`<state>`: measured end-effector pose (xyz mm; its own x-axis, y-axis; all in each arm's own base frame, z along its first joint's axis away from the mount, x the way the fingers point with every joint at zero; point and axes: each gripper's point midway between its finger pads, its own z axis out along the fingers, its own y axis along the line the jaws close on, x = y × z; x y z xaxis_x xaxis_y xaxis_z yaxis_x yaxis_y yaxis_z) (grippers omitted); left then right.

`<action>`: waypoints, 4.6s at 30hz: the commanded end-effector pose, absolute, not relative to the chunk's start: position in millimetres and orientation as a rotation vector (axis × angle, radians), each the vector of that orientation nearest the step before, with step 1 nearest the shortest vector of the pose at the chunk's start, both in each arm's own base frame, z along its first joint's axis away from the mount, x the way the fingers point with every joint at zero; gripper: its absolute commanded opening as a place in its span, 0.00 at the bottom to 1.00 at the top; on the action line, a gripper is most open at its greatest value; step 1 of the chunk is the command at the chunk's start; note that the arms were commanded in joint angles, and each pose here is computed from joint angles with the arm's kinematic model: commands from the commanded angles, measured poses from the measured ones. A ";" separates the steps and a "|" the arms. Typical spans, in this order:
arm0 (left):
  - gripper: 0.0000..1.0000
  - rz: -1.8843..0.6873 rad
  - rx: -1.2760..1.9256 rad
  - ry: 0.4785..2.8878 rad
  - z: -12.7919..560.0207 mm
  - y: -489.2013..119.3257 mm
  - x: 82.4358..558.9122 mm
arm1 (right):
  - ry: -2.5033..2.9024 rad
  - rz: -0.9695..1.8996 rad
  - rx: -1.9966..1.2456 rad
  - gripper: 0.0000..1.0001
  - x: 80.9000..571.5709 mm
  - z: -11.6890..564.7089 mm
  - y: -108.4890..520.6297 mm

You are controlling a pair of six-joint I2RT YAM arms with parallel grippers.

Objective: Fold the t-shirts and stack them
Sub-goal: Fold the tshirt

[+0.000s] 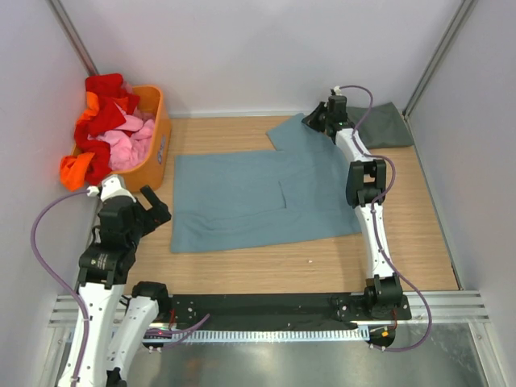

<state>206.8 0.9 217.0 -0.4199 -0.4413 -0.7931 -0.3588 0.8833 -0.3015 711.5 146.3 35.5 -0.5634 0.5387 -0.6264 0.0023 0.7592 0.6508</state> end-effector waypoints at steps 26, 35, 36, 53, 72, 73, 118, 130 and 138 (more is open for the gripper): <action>0.83 0.133 -0.639 2.393 117.4 -65.2 513.3 | 2.027 0.296 0.411 0.01 654.1 168.8 12.8; 0.80 0.181 -0.634 2.377 110.7 -64.3 542.8 | 2.031 0.276 0.538 0.02 646.2 157.4 -41.4; 0.80 0.187 -0.620 2.360 109.8 -63.5 549.1 | 2.035 0.316 0.538 0.01 646.1 155.5 -39.5; 0.75 -0.041 -0.624 2.237 68.1 -98.5 637.8 | 2.056 0.513 0.474 0.02 641.1 159.1 -6.0; 0.66 -0.057 -0.721 2.198 42.1 -80.0 653.6 | 2.094 0.624 0.473 0.01 618.2 137.5 15.6; 0.62 -0.066 -0.719 2.194 42.3 -81.2 655.8 | 2.094 0.625 0.472 0.01 617.8 137.8 15.9; 0.00 -0.052 -0.514 2.385 109.7 -71.5 542.6 | 2.034 0.853 0.182 0.01 482.6 223.2 67.1; 0.00 0.019 -0.500 2.424 108.4 -50.6 505.2 | 2.030 0.702 0.338 0.01 427.5 209.0 30.3; 0.00 0.067 -0.478 2.436 105.8 -42.9 489.9 | 2.001 0.662 0.383 0.01 408.0 219.7 16.2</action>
<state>485.7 -54.8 74.2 -0.7705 -0.3440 -0.5366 -0.3606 0.9294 -0.0780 412.9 19.9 195.0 -0.5531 0.5192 -0.6516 0.0255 0.7922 0.6097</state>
